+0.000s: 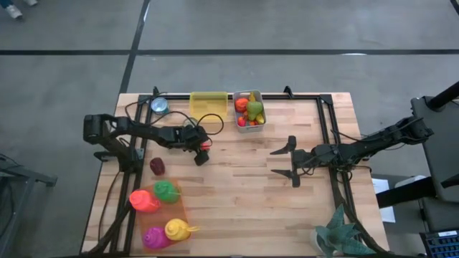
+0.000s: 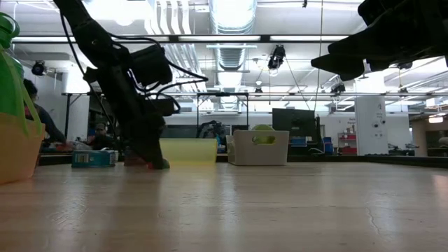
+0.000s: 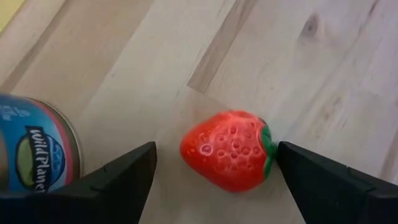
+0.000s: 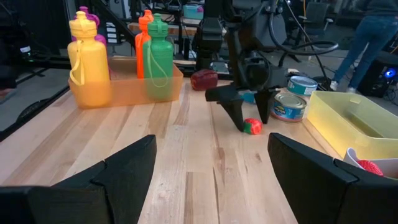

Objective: Pick & Place Food Item
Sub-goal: Put the red strawberry into the gray bin

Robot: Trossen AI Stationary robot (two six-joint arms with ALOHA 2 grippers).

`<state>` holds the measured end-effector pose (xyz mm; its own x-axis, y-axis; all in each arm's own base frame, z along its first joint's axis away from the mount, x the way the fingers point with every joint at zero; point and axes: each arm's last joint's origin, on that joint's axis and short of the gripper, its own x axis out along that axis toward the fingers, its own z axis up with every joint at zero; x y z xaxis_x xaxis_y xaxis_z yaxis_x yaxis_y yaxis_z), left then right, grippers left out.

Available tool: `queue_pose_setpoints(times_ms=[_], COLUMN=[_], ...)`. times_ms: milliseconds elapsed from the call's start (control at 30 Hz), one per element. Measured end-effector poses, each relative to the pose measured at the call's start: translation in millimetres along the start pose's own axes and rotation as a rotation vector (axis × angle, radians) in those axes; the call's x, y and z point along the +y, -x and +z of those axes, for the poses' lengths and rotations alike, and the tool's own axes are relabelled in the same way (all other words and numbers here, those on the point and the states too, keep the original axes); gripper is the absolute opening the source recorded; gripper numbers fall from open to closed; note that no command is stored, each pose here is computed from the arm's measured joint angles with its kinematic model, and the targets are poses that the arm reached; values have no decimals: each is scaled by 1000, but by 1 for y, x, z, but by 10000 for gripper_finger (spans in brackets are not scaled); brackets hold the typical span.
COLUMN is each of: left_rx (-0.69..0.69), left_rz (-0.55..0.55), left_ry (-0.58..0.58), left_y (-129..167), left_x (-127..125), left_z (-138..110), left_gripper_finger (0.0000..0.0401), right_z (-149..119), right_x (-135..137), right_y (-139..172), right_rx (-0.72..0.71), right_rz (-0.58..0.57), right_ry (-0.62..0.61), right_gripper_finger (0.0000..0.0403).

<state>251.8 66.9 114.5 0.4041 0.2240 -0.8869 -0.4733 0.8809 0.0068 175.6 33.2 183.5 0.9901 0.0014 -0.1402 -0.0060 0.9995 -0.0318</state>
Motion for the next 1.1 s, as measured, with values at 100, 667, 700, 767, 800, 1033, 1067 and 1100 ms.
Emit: queue_pose_setpoints(times_ms=[100,667,700,767,800,1033,1067,1100], left_rx=[-3,-15,-16,-18,-19,-23,-23,-22], left_rz=[-1,-2,-3,-3,-4,-3,-2,-3], left_ry=[4,23,23,24,24,29,29,29], left_y=[-1,0,0,0,0,0,0,0], left_x=[0,1,1,1,1,1,1,1], left_z=[0,1,1,2,2,2,2,2], left_gripper_finger=[342,310,299,275,265,223,222,221], right_z=[0,0,0,0,0,0,0,0], right_x=[0,0,0,0,0,0,0,0], right_y=[0,0,0,0,0,0,0,0], right_rx=[0,0,1,0,0,0,0,1], right_rz=[0,0,0,0,0,0,0,1], right_ry=[0,0,0,0,0,0,0,0], right_gripper_finger=[306,306,306,306,306,306,306,306])
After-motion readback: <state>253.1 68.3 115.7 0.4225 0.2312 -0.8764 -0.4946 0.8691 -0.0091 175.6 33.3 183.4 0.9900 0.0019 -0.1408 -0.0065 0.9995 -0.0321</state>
